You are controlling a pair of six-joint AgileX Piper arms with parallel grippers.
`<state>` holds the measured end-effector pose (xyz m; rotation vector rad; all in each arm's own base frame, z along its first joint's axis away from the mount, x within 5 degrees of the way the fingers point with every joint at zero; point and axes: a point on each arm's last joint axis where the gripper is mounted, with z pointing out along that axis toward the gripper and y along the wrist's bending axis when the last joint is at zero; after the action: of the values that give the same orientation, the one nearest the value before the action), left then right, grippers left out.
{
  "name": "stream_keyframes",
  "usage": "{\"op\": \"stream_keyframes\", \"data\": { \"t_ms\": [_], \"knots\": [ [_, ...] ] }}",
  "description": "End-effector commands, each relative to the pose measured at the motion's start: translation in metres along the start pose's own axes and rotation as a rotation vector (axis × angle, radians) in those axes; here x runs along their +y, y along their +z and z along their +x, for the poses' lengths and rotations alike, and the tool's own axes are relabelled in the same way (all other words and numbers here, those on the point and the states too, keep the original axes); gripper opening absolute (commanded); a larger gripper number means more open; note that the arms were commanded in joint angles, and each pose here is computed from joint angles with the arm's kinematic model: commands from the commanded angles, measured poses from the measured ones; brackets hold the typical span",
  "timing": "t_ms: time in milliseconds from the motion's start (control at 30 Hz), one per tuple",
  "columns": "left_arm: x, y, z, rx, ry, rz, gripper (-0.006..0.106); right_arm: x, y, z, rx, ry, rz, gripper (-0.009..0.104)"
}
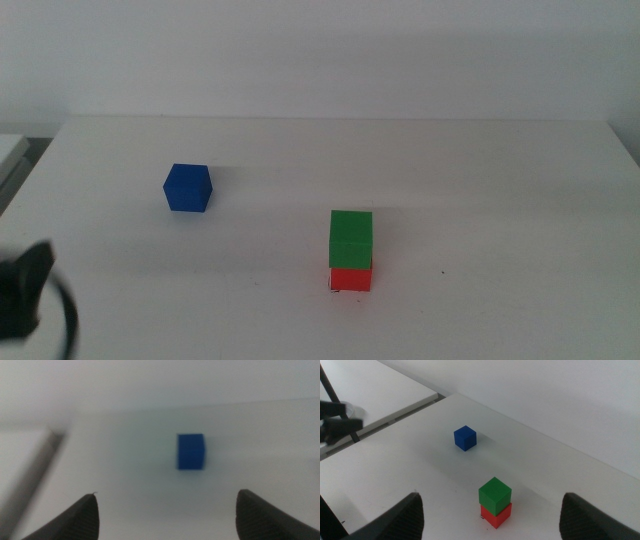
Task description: Stack red cubes first, then green, then blue cubes in a specific spot.
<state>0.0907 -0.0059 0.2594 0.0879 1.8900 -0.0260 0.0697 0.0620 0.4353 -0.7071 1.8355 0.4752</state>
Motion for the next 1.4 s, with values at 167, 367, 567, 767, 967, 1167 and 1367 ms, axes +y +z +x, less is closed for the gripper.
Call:
{"op": "stream_keyframes", "data": {
  "t_ms": [167, 367, 567, 767, 967, 1167, 1367],
  "knots": [
    [-0.008, 0.054, -0.032, 0.389, -0.356, 0.054, 0.094, -0.001, 0.0, 0.0, -0.009, 0.003, 0.005, 0.083],
    [-0.01, 0.108, -0.045, 0.641, -0.363, 0.053, 0.094, -0.001, 0.0, 0.0, -0.009, 0.003, 0.005, 0.083],
    [-0.005, 0.156, -0.084, 0.767, -0.233, 0.055, 0.094, -0.001, 0.0, 0.0, -0.009, 0.003, 0.005, 0.083],
    [-0.006, 0.222, -0.101, 0.876, -0.17, 0.111, 0.094, -0.001, 0.0, 0.0, -0.009, 0.003, 0.005, 0.083],
    [-0.017, 0.277, -0.103, 0.971, -0.059, 0.153, 0.094, -0.001, 0.0, 0.0, -0.009, 0.003, 0.005, 0.083],
    [-0.02, 0.32, -0.1, 0.957, -0.058, 0.161, 0.094, -0.001, 0.0, 0.0, -0.009, 0.003, 0.005, 0.083],
    [-0.023, 0.347, -0.076, 0.99, -0.059, 0.183, 0.094, -0.001, 0.0, 0.0, -0.009, 0.003, 0.005, 0.083]
  ]
}}
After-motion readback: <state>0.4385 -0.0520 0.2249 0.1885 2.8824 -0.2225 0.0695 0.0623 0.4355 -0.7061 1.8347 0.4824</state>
